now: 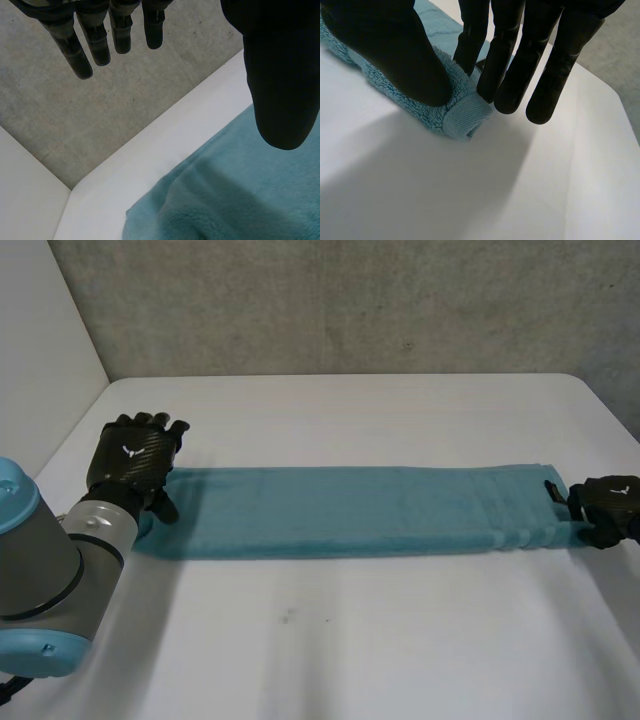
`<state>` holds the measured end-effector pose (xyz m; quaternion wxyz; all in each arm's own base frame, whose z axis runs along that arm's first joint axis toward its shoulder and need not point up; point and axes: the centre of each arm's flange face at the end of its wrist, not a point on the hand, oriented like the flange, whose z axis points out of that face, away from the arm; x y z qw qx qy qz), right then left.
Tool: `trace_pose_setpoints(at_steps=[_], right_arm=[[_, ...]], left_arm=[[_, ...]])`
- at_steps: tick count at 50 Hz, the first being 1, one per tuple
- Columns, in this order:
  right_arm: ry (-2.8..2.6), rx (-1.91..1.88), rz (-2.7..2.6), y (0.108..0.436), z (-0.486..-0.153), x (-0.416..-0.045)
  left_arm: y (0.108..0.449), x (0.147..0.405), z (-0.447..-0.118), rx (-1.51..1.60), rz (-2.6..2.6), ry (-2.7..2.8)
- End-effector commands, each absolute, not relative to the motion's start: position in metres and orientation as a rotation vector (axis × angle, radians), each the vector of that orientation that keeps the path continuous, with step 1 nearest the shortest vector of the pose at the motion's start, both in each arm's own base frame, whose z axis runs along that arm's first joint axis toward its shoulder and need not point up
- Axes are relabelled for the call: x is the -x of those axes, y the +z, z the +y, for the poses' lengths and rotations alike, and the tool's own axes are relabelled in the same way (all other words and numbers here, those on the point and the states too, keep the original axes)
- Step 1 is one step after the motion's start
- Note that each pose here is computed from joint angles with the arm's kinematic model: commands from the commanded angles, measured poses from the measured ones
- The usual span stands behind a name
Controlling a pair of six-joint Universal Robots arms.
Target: Fold the laundry
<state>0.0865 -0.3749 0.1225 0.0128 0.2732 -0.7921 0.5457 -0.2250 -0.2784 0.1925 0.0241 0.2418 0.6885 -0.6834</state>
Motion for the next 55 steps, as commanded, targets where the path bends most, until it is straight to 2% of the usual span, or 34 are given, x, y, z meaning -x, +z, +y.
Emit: trace_pose_setpoints(at_steps=[1, 4, 9, 15, 18, 20, 21, 22, 23, 25, 26, 28, 29, 30, 31, 32, 33, 34, 36, 37, 38, 39, 41, 42, 44, 47, 49, 53, 55], right_arm=[[1.667, -0.736, -2.412, 0.128, -0.388, -0.059], [1.652, -0.690, -2.377, 0.132, -0.394, -0.047], [1.523, -0.505, -2.177, 0.159, -0.415, 0.012], [1.507, -0.512, -2.088, 0.176, -0.423, 0.021], [1.573, -0.553, -2.061, 0.194, -0.423, -0.001], [1.713, -0.635, -2.020, 0.218, -0.420, -0.051], [1.714, -0.635, -2.020, 0.218, -0.420, -0.051], [1.789, -0.694, -2.005, 0.228, -0.415, -0.081], [1.790, -0.695, -2.005, 0.228, -0.415, -0.082], [1.929, -0.836, -1.974, 0.242, -0.399, -0.145], [1.929, -0.836, -1.974, 0.242, -0.399, -0.145], [2.066, -1.011, -1.920, 0.254, -0.374, -0.212], [2.067, -1.012, -1.920, 0.254, -0.373, -0.212], [2.134, -1.101, -1.879, 0.259, -0.357, -0.243], [2.135, -1.102, -1.879, 0.259, -0.357, -0.244], [2.199, -1.182, -1.840, 0.264, -0.340, -0.271], [2.257, -1.271, -1.801, 0.265, -0.320, -0.299], [2.258, -1.271, -1.801, 0.265, -0.320, -0.299], [2.350, -1.449, -1.737, 0.256, -0.283, -0.349], [2.351, -1.450, -1.737, 0.256, -0.283, -0.349], [2.375, -1.547, -1.723, 0.243, -0.266, -0.372], [2.375, -1.548, -1.723, 0.243, -0.266, -0.372], [2.382, -1.750, -1.713, 0.215, -0.231, -0.407], [2.382, -1.751, -1.713, 0.214, -0.231, -0.407], [2.342, -1.878, -1.732, 0.187, -0.209, -0.426], [2.309, -1.926, -1.745, 0.172, -0.202, -0.433], [2.231, -1.982, -1.777, 0.147, -0.195, -0.440], [2.182, -1.958, -1.811, 0.140, -0.199, -0.437], [2.197, -1.860, -1.820, 0.154, -0.207, -0.432]], left_arm=[[0.193, 0.224, -0.278, -0.741, 2.132, -2.112], [0.193, 0.224, -0.278, -0.741, 2.132, -2.112], [0.196, 0.224, -0.277, -0.738, 2.123, -2.122], [0.201, 0.222, -0.277, -0.727, 2.108, -2.135], [0.201, 0.222, -0.277, -0.727, 2.107, -2.136], [0.202, 0.222, -0.277, -0.726, 2.105, -2.138], [0.202, 0.222, -0.277, -0.726, 2.105, -2.138], [0.202, 0.222, -0.277, -0.724, 2.103, -2.139], [0.202, 0.222, -0.277, -0.724, 2.103, -2.139], [0.204, 0.221, -0.277, -0.720, 2.099, -2.143], [0.204, 0.221, -0.277, -0.720, 2.099, -2.143], [0.205, 0.221, -0.277, -0.717, 2.094, -2.148], [0.205, 0.221, -0.277, -0.717, 2.094, -2.148], [0.205, 0.220, -0.277, -0.715, 2.094, -2.147], [0.205, 0.220, -0.277, -0.715, 2.094, -2.147], [0.206, 0.220, -0.277, -0.714, 2.090, -2.150], [0.207, 0.220, -0.276, -0.711, 2.087, -2.153], [0.207, 0.220, -0.276, -0.711, 2.087, -2.153], [0.208, 0.219, -0.277, -0.707, 2.085, -2.153], [0.208, 0.219, -0.277, -0.707, 2.085, -2.153], [0.208, 0.219, -0.277, -0.707, 2.085, -2.153], [0.208, 0.219, -0.277, -0.707, 2.085, -2.153], [0.208, 0.219, -0.277, -0.705, 2.086, -2.154], [0.208, 0.219, -0.277, -0.705, 2.086, -2.154], [0.208, 0.219, -0.277, -0.707, 2.085, -2.153], [0.208, 0.219, -0.277, -0.709, 2.085, -2.154], [0.208, 0.219, -0.277, -0.709, 2.085, -2.154], [0.208, 0.219, -0.276, -0.712, 2.086, -2.155], [0.208, 0.220, -0.276, -0.720, 2.086, -2.158]])
